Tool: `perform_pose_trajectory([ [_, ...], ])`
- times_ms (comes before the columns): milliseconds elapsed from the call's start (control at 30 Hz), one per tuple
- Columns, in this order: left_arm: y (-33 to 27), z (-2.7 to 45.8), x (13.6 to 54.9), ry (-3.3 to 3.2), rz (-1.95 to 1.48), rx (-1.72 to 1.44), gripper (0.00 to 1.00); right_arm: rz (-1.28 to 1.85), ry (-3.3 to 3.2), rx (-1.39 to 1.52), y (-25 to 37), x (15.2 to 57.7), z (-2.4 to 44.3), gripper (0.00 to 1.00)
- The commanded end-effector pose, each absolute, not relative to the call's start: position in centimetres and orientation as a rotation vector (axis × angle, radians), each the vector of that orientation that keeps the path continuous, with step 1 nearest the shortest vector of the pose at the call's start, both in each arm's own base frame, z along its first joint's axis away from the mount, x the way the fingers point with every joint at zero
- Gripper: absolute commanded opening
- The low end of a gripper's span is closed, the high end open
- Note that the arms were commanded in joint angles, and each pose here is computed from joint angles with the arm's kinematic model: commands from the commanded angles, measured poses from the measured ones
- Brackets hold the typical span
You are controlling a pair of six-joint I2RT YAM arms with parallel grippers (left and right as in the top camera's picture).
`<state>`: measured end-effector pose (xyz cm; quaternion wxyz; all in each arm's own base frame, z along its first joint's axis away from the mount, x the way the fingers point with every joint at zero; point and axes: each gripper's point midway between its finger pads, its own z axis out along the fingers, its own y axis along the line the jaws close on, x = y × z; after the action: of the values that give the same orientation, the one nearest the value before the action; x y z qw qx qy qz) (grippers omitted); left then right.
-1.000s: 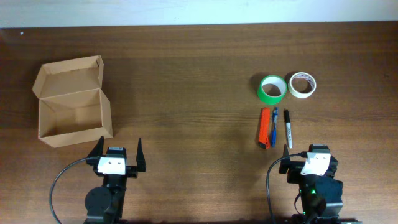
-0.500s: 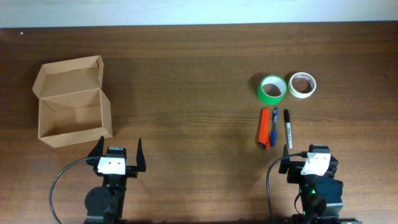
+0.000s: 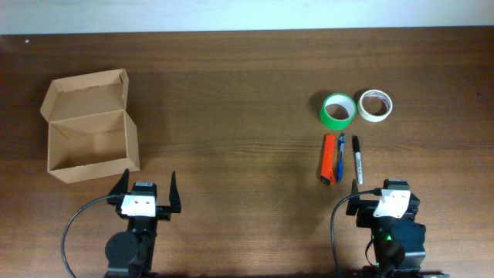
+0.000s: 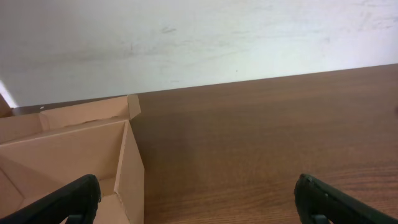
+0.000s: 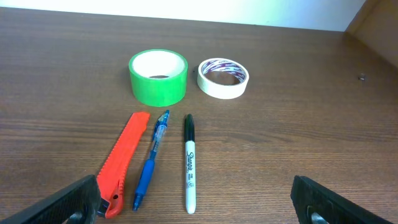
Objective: Pack container
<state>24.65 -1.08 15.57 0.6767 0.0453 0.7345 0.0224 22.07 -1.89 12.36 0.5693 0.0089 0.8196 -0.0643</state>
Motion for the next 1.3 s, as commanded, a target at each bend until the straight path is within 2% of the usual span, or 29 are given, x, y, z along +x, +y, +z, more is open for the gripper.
perform_pose_trajectory([
  [0,-1.0,15.6,24.6,1.648,0.062,0.115,1.00,-0.160,1.919,0.028,-2.0,22.1,12.3,0.99],
  [967,-1.1,15.8,24.6,1.641,0.059,0.116,1.00,-0.159,1.918,0.028,-2.0,22.1,12.3,0.99],
  [1267,-2.9,16.1,24.3,1.659,-0.167,0.047,0.99,-0.169,1.894,0.038,-2.2,22.3,12.9,0.99],
])
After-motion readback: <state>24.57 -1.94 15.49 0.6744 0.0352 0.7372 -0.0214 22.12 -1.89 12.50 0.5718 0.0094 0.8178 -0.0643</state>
